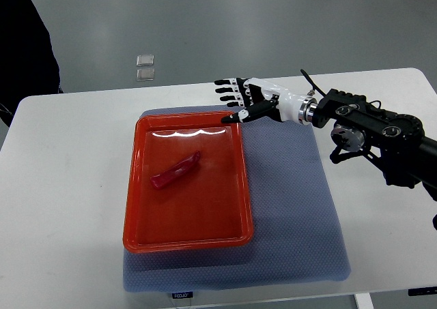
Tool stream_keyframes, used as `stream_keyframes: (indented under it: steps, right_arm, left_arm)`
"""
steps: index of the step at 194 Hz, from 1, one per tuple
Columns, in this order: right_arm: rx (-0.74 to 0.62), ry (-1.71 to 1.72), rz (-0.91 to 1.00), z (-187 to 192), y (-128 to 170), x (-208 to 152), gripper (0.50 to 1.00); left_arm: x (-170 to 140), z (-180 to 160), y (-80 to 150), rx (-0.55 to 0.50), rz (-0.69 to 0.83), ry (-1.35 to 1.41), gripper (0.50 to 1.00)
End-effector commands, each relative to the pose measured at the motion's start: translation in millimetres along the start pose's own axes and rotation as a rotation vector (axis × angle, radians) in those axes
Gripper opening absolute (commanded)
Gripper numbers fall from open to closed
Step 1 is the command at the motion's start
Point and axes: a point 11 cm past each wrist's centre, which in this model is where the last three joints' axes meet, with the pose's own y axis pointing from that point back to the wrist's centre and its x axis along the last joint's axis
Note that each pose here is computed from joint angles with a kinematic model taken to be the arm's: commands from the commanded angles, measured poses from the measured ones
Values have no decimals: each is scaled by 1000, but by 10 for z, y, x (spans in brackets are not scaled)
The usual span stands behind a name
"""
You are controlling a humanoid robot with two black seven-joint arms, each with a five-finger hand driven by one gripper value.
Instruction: Place red pepper on red tray
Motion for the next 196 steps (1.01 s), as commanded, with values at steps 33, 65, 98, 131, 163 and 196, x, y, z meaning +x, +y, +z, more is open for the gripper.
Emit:
stream_keyframes:
  steps: [33,65,98,131,163,196]
  right_arm:
    - [85,-461,171,311,413,513,909]
    - [129,-623,218,315,436,606,911]
    - [168,-730,253,395,384,567,913]
    - [168,-737,257,452,413,570,913]
    - [176,-732,230,442,426,557,913]
    - [177,-735,216,470,439,539,913]
  left_arm:
    - [0,1,0,0,0,0,1000]
    - [-2,-8,0,1,0,0,1000]
    - [-2,-8,0,1,0,0,1000]
    - [0,1,0,0,0,0,1000]
    - [0,1,0,0,0,0,1000]
    - [0,1,0,0,0,0,1000]
